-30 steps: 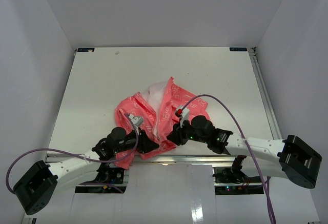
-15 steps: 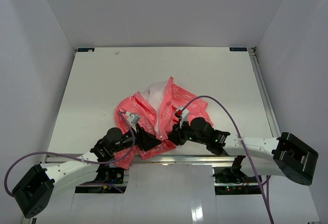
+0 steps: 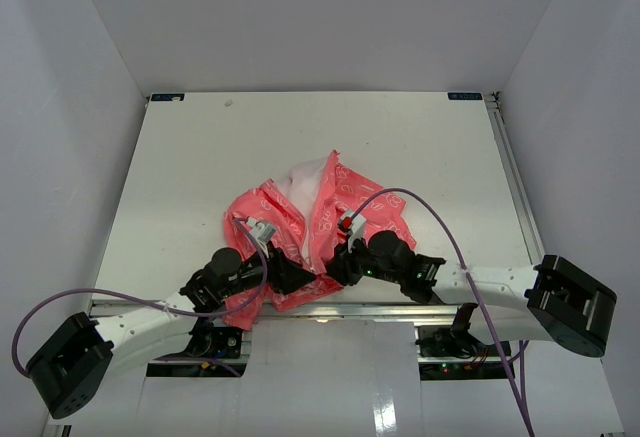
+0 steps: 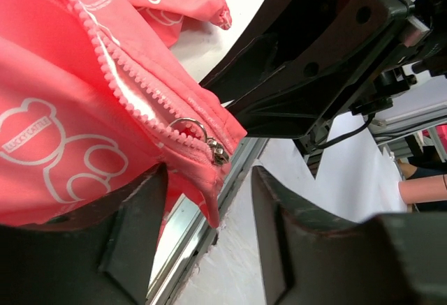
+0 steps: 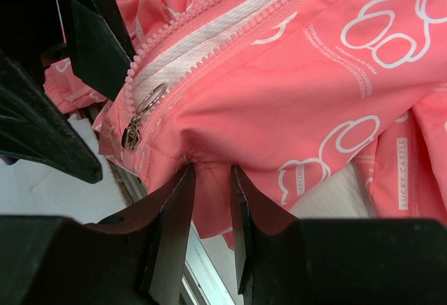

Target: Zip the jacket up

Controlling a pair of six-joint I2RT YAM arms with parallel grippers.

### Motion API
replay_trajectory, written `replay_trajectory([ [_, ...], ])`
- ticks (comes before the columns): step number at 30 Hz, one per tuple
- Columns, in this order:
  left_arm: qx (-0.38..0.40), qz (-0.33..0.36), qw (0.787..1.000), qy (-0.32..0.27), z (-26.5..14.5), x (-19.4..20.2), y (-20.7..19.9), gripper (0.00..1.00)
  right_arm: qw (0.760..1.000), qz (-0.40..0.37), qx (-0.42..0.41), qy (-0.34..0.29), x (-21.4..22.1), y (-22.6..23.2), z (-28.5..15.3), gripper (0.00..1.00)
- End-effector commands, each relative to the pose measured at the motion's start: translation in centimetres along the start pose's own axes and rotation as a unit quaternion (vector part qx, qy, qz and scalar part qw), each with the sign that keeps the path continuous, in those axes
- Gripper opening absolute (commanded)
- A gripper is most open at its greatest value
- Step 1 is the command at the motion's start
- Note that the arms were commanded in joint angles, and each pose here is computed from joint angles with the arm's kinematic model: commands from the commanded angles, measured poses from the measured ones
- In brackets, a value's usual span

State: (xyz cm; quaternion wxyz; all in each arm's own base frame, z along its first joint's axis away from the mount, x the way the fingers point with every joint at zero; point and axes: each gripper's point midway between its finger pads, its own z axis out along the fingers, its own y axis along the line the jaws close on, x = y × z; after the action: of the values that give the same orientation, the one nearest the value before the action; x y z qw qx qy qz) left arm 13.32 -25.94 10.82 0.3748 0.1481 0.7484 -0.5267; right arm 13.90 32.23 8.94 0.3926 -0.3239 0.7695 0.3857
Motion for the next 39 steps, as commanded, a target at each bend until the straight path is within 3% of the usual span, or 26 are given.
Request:
replay_trajectory([
  [1,0.026,0.001,1.000,0.005,-0.4,1.0,-0.4,0.55,0.999,0.000,-0.010,-0.031,-1.6,0.8,0.4,0.33],
  [3,0.032,0.005,0.999,0.003,-0.4,0.9,-0.6,0.49,0.999,0.000,-0.013,-0.031,-1.5,1.0,0.5,0.33],
  [5,0.033,0.011,0.999,0.001,-0.4,0.8,-0.7,0.28,0.999,-0.002,-0.017,-0.028,-1.4,1.3,0.6,0.33],
  [8,0.036,0.023,0.999,-0.004,-0.4,0.6,-0.7,0.09,1.000,-0.004,-0.018,-0.023,-1.1,1.4,0.7,0.33],
  [11,0.034,0.030,0.999,-0.002,-0.6,0.7,-0.6,0.00,0.999,0.003,0.016,-0.029,-1.5,0.4,0.3,0.35],
  [17,0.028,0.043,0.999,0.004,-0.9,1.0,-0.4,0.00,0.995,0.019,0.061,-0.072,-4.0,-0.6,-2.8,0.36],
  [25,0.037,0.049,0.998,0.028,-0.8,1.6,-0.6,0.00,0.991,-0.036,0.010,-0.126,-10.1,2.4,-4.8,0.41],
  [30,0.048,0.051,0.997,0.037,-0.7,1.9,-0.9,0.00,0.991,-0.040,-0.081,-0.097,-11.0,4.3,-3.8,0.39],
  [39,0.061,0.060,0.996,0.032,-0.9,1.7,-1.4,0.00,0.987,-0.013,-0.149,-0.050,-9.3,4.2,-2.4,0.38],
])
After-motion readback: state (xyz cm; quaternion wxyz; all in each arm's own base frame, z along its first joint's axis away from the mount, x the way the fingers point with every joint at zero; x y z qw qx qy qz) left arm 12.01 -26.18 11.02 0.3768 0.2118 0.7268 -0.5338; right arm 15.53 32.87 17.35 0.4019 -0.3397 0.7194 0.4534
